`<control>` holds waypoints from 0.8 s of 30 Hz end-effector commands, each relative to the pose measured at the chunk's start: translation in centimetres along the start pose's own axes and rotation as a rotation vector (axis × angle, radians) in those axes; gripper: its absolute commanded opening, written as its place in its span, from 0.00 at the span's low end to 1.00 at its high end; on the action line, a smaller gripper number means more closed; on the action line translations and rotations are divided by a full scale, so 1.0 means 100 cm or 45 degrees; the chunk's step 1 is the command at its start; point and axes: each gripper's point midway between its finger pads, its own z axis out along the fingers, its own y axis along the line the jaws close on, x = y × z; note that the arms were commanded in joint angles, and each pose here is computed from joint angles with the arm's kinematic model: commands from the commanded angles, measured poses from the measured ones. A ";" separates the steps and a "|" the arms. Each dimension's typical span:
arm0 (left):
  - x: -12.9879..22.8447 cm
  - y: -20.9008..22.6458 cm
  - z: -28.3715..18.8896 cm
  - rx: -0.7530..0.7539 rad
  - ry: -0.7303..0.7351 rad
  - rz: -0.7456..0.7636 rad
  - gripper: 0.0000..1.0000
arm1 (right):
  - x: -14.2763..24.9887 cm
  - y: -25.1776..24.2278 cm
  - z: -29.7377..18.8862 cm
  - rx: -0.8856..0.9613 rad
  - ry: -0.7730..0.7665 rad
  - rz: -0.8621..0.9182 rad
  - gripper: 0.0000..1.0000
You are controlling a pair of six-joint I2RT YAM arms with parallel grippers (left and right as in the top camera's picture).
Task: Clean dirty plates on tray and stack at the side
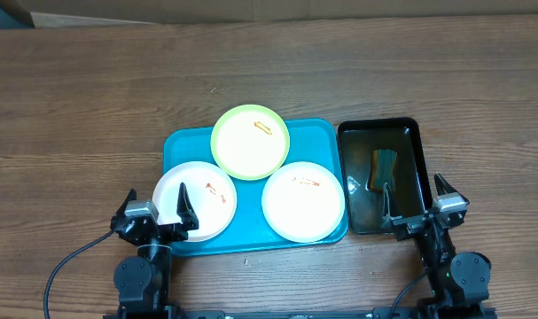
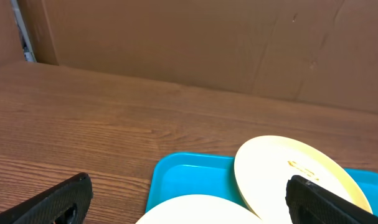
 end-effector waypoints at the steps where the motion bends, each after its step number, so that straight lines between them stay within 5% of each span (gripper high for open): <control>1: -0.001 0.001 0.000 -0.004 -0.013 0.024 1.00 | 0.002 -0.002 0.000 0.011 -0.004 -0.005 1.00; 24: -0.001 0.001 0.000 -0.004 -0.012 0.024 1.00 | 0.002 -0.002 0.000 0.011 -0.004 -0.005 1.00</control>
